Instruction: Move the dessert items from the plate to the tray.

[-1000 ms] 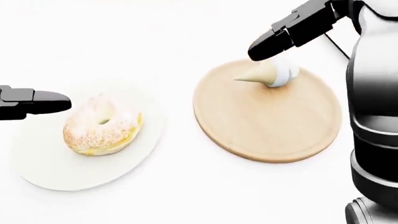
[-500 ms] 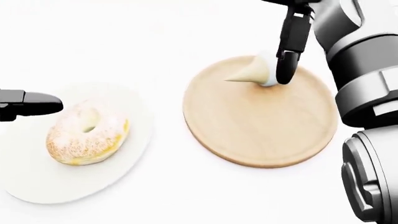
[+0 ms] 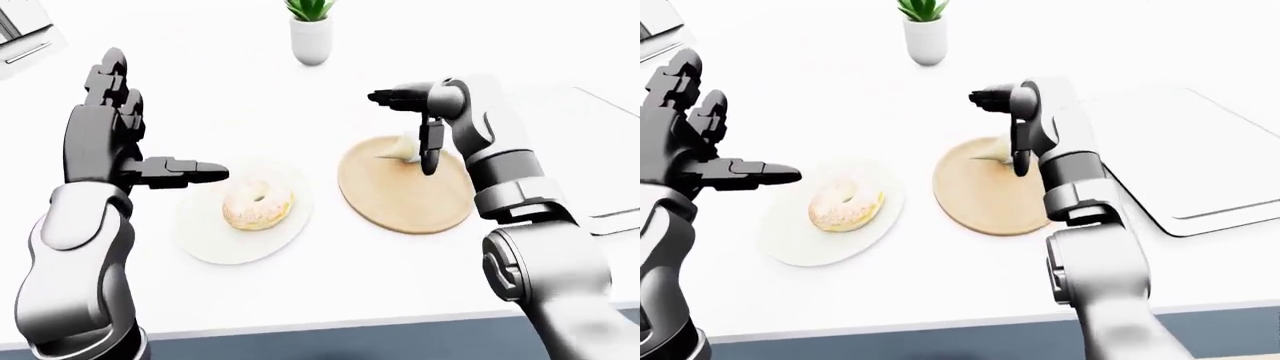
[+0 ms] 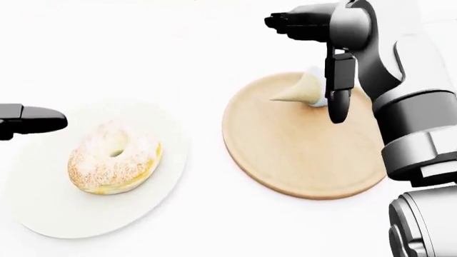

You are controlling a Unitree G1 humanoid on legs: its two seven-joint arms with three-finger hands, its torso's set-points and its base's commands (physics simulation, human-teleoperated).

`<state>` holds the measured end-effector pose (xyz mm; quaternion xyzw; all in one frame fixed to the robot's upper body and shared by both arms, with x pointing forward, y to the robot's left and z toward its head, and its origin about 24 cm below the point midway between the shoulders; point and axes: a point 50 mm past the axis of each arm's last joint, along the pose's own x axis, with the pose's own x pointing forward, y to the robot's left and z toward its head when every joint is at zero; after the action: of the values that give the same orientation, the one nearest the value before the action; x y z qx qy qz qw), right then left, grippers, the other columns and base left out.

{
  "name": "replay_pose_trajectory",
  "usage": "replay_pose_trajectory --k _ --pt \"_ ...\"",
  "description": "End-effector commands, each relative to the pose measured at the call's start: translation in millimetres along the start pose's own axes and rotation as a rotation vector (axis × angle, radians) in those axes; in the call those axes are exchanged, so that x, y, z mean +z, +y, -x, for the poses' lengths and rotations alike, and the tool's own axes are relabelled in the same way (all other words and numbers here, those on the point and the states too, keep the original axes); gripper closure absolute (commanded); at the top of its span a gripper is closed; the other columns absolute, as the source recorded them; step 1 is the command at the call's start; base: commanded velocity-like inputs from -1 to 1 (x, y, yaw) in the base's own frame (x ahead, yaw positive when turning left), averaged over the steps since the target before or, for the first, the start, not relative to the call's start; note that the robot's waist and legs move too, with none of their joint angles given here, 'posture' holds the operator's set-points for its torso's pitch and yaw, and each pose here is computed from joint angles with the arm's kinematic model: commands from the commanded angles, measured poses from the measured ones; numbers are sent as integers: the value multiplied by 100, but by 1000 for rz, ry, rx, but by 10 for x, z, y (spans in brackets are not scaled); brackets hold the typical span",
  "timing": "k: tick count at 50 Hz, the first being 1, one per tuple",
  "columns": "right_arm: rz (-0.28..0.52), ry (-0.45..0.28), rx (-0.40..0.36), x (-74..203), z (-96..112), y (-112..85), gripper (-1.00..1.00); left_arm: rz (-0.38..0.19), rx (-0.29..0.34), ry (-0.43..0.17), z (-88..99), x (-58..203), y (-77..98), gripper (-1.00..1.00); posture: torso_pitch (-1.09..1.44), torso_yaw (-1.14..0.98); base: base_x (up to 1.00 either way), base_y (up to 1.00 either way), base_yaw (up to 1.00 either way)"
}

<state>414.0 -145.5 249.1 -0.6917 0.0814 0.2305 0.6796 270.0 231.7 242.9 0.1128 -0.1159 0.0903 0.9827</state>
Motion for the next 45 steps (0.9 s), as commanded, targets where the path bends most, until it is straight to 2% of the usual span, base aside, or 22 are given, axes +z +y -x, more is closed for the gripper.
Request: replay_pose_trajectory --k 1,10,13,14,15,16,17,18,20,25,34,45 --pt "24 1 -95 21 143 -221 -100 -13 18 -83 15 154 35 -100 0 0 0 0 0" --pt "-13 42 -114 -81 188 -27 -98 -11 27 -72 32 125 80 -100 0 0 0 0 0" --pt "-18 38 -113 -67 173 -14 -79 -11 30 -72 46 120 95 -100 0 0 0 0 0" --pt "-13 41 -111 -70 168 -9 -65 -10 30 -69 51 111 99 -100 0 0 0 0 0" --pt "-19 39 -110 -64 163 -9 -71 -9 33 -67 51 109 107 -100 0 0 0 0 0" --pt "-15 42 -109 -69 159 -6 -61 -9 33 -67 52 106 109 -100 0 0 0 0 0" --pt "-20 41 -109 -71 155 -6 -62 -7 33 -66 52 98 115 -100 0 0 0 0 0" --pt "-20 41 -108 -71 151 -10 -51 -8 32 -64 51 76 123 -100 0 0 0 0 0" --pt "-17 42 -115 -71 144 -19 -58 -7 33 -62 48 52 134 -100 0 0 0 0 0" --pt "-12 42 -115 -63 139 -46 -55 -6 34 -60 52 86 119 -100 0 0 0 0 0" --pt "1 33 -122 -31 110 -86 -39 -6 29 -54 43 110 77 -100 0 0 0 0 0" --pt "21 15 -132 41 103 -223 -30 -6 30 -48 60 102 88 -100 0 0 0 0 0"
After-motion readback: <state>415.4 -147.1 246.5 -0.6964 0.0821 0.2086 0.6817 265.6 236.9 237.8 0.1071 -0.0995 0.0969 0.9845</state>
